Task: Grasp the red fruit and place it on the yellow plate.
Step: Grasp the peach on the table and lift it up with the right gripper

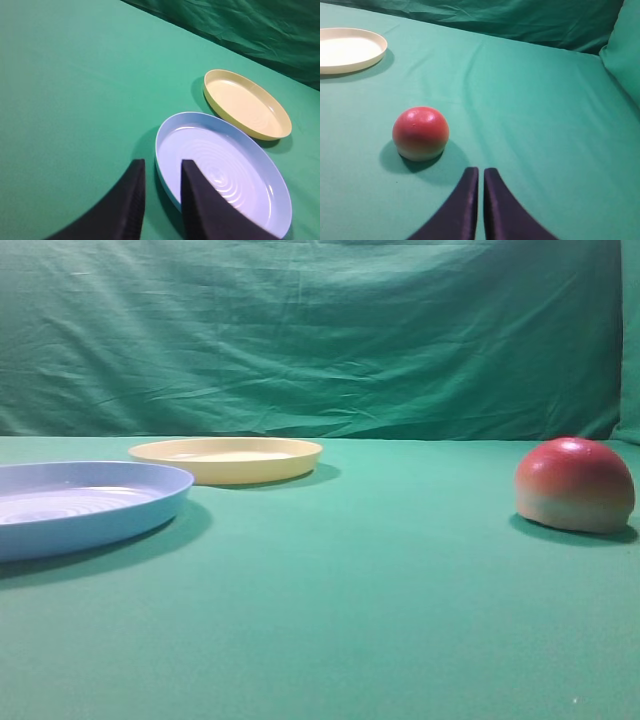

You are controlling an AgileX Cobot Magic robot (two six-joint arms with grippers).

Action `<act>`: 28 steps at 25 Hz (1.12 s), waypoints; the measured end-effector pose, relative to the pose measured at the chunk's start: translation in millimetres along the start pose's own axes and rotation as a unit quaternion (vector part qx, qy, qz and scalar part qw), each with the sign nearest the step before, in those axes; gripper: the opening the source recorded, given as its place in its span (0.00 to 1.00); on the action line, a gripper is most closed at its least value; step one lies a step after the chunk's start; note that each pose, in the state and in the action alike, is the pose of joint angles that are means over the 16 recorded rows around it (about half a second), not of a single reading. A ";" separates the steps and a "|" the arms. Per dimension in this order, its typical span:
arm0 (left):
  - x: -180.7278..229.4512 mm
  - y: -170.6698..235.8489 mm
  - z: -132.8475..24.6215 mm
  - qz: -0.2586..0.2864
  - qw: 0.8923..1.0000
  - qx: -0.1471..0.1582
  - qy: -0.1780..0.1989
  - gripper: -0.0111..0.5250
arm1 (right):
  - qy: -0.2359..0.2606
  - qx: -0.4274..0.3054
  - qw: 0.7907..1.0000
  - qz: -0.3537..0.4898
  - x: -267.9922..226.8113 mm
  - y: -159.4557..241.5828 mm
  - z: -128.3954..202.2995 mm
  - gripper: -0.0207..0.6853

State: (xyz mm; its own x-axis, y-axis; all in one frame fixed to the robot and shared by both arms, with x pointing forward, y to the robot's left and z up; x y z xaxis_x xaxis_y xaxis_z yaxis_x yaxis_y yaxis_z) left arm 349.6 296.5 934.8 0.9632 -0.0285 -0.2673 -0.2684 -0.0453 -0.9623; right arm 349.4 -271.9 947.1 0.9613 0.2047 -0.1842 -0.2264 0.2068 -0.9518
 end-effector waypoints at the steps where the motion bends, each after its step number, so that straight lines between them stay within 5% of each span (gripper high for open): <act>1: 0.0 0.0 0.0 0.000 1.000 0.000 0.000 0.31 | -0.003 0.010 1.000 -0.007 -0.5 -3.4 1.2 0.03; 10: 0.0 0.0 0.0 0.000 1.000 0.000 0.000 0.31 | -0.035 0.064 0.997 -0.011 -5.7 -42.5 19.9 0.03; 17: 0.0 0.0 0.0 0.000 1.000 0.000 0.000 0.31 | -0.053 0.027 0.991 0.123 8.1 -58.1 38.0 0.03; 28: 0.0 0.0 0.0 0.000 1.000 0.000 0.000 0.31 | -0.058 0.000 0.947 0.317 72.6 -62.3 45.7 0.03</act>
State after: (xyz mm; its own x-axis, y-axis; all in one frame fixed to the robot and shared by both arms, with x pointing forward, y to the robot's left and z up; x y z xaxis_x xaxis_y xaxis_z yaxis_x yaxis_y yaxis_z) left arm 349.6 296.5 934.8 0.9632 -0.0285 -0.2673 -0.2684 -0.0453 -0.9623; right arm 426.1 -226.2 1004.2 0.6087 0.3923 -0.6896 -0.7519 0.0078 -0.6593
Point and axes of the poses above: a point on each arm's last joint axis where the gripper is mounted, x pointing out along that axis toward the gripper, z along the wrist's bending axis when the last joint is at zero, y = z × x, the point moved 6 cm from there along x, pointing out along that axis toward the gripper, and after that the axes turned 12 degrees about x, right-handed, at the moved point
